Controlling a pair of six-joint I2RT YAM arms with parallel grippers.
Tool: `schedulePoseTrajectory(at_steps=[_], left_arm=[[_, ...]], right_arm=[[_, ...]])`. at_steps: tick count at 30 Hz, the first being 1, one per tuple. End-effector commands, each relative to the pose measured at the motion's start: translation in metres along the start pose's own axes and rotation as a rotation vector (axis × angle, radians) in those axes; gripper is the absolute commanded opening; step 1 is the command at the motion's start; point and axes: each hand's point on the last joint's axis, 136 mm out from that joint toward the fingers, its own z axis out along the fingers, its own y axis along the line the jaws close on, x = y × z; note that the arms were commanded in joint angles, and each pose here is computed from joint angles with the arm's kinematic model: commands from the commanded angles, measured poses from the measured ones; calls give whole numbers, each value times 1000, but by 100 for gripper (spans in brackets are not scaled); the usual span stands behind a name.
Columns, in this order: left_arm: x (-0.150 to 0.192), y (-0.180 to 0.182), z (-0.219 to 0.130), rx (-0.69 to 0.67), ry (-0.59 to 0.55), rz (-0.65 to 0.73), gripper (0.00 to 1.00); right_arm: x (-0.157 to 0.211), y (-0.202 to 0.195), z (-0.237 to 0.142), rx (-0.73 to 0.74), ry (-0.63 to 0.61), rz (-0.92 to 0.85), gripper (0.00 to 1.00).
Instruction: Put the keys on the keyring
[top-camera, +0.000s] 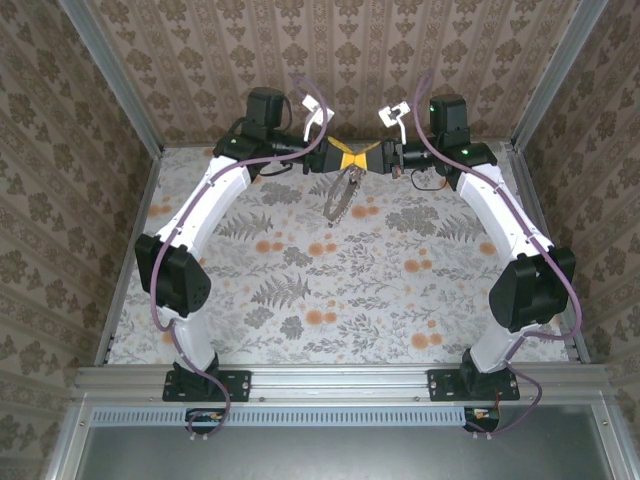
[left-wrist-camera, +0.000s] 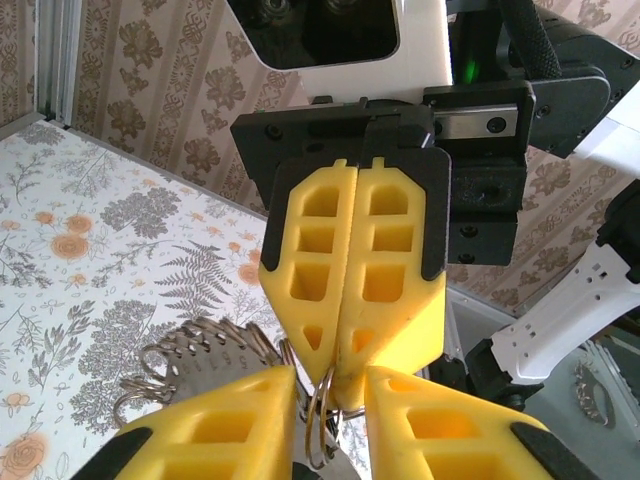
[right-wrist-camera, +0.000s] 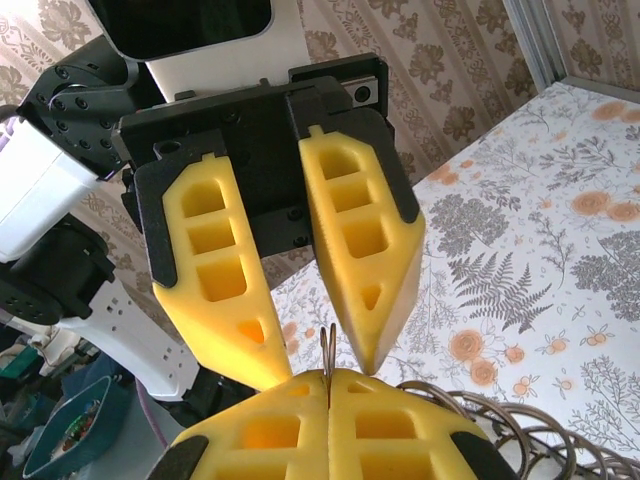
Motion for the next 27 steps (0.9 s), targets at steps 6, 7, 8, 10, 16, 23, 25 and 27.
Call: schedulePoseTrajectory(at_steps=[6, 7, 8, 10, 16, 23, 25, 27], left_arm=[[-5, -2, -3, 23, -20, 32, 10], [-5, -3, -3, 25, -21, 33, 7], [-5, -3, -3, 26, -20, 32, 5], [-5, -4, -2, 33, -21, 34, 0], [-2, -3, -2, 38, -28, 30, 0], [-13, 16, -8, -26, -122, -48, 0], [-18, 21, -16, -50, -162, -66, 0], [-21, 26, -23, -73, -190, -75, 0]], right_arm=[[-1, 3, 1, -13, -4, -35, 0], [-1, 3, 1, -13, -5, -37, 0], [-1, 3, 1, -13, -5, -36, 0], [-1, 3, 1, -13, -4, -35, 0], [-2, 2, 2, -10, -7, -33, 0], [-20, -3, -12, 26, -123, -20, 38], [-24, -5, -19, 48, -165, -15, 42], [-25, -9, -24, 76, -198, -10, 43]])
